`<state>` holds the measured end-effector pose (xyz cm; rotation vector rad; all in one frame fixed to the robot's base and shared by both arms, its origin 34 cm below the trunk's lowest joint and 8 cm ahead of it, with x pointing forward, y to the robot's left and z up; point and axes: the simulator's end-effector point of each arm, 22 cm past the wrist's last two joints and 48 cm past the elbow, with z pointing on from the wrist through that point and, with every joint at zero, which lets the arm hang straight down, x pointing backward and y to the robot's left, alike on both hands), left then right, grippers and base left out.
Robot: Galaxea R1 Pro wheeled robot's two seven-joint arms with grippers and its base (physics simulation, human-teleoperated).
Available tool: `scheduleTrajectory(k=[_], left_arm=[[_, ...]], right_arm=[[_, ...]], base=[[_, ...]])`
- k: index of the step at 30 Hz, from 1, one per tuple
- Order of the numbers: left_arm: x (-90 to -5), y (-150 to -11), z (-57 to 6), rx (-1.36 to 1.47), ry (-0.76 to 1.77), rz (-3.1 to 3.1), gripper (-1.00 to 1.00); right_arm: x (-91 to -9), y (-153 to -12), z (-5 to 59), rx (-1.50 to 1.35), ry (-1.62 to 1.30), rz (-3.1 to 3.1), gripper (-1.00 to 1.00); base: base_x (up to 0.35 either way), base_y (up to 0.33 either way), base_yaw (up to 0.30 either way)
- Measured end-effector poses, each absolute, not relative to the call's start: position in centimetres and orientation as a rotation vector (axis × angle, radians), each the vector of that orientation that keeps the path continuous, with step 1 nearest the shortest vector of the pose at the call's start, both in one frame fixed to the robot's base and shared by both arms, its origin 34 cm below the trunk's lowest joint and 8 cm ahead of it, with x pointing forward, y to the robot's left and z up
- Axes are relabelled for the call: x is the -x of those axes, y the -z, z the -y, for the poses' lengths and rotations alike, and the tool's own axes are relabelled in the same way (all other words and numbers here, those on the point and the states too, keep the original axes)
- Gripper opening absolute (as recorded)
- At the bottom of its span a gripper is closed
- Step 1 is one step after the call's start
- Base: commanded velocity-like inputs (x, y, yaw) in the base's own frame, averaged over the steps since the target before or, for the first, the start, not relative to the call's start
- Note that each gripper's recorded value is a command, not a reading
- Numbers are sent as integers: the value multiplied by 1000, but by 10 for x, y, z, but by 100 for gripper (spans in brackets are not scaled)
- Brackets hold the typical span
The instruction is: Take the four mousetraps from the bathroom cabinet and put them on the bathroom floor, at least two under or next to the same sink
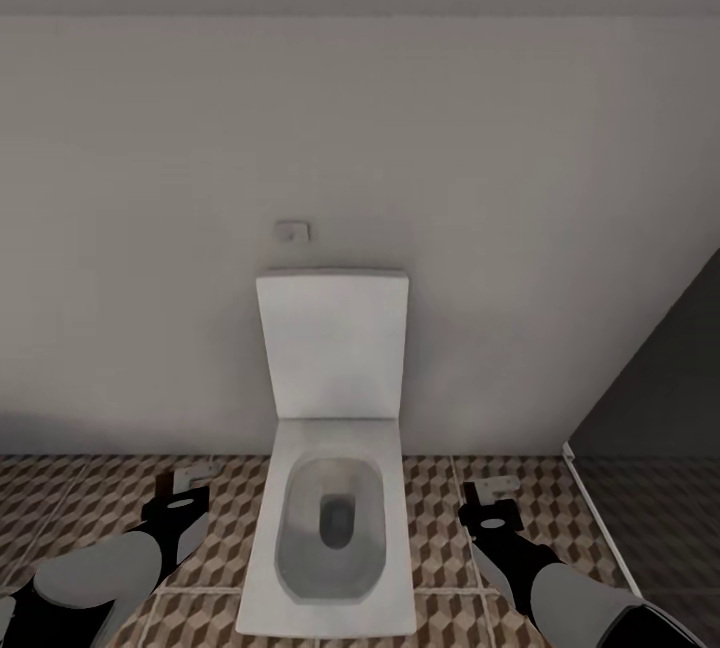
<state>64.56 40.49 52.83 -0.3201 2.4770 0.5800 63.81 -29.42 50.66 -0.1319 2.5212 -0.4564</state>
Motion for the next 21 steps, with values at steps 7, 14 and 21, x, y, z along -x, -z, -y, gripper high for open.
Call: scheduleTrajectory(k=[7,14,21], left_arm=[[-644,-516,-408,324,-584,-2476,-100],[-649,-494,-386,279,-437,-2508,-100],[-639,-468,-365,245,-312,-2599,-100]], right_arm=[[-633,-491,293,130,454,-2542,-100],[-611,-467,296,166,487,-2656,-100],[-606,-452,296,176,493,-2677,-100]], base=[[0,0,0],[0,0,0],[0,0,0]])
